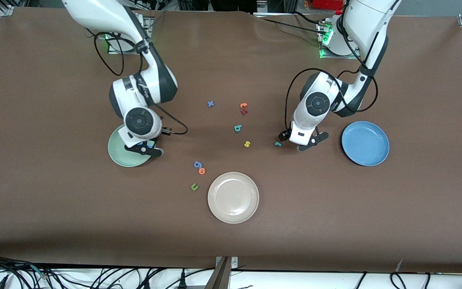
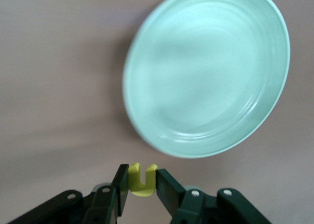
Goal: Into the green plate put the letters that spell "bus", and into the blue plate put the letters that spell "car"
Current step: 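Release the u on the green plate while the left gripper grasps yellow o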
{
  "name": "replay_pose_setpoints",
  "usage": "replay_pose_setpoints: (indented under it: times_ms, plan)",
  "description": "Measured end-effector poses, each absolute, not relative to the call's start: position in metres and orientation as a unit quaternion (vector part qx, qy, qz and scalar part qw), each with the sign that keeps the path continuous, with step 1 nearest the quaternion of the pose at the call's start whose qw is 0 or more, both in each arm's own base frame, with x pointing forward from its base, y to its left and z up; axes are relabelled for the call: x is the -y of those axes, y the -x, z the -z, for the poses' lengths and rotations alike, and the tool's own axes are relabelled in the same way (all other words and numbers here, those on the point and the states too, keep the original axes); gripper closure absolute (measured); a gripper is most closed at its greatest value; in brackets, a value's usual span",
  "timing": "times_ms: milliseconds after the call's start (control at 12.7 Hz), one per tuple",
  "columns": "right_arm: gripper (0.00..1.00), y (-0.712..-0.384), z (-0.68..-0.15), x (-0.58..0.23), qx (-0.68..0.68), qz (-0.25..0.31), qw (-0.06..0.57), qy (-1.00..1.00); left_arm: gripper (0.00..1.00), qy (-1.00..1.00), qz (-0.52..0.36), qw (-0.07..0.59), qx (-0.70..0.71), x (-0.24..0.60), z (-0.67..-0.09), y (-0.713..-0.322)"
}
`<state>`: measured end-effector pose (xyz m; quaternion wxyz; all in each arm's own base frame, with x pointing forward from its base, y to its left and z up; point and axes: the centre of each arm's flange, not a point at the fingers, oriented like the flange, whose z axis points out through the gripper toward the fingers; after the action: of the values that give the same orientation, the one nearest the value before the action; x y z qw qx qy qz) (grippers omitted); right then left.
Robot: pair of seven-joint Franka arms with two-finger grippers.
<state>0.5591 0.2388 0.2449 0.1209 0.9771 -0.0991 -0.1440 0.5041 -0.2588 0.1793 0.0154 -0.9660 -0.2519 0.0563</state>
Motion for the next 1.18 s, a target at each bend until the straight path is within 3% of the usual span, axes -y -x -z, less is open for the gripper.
replay_pose_setpoints:
  times_ms: [314, 471, 707, 943, 1179]
  plan:
    - [0.69, -0.569, -0.200, -0.168, 0.122, 0.160, 0.116, -0.973, 0.12, 0.967, -0.051, 0.030, 0.247, 0.247, -0.173, -0.508]
    - [0.63, -0.570, -0.185, -0.158, 0.129, 0.164, 0.118, -0.971, 0.15, 0.967, -0.052, 0.032, 0.249, 0.247, -0.171, -0.507]
    - [0.32, -0.571, -0.187, -0.165, 0.142, 0.167, 0.114, -0.969, 0.16, 0.965, -0.046, 0.040, 0.255, 0.247, -0.169, -0.506]
    - [0.01, -0.563, -0.221, -0.237, 0.185, 0.150, 0.099, -0.966, 0.17, 0.965, -0.035, 0.052, 0.256, 0.238, -0.168, -0.511]
    - [0.01, -0.549, -0.253, -0.320, 0.258, 0.113, 0.064, -0.957, 0.20, 0.964, -0.034, 0.052, 0.257, 0.237, -0.168, -0.511]
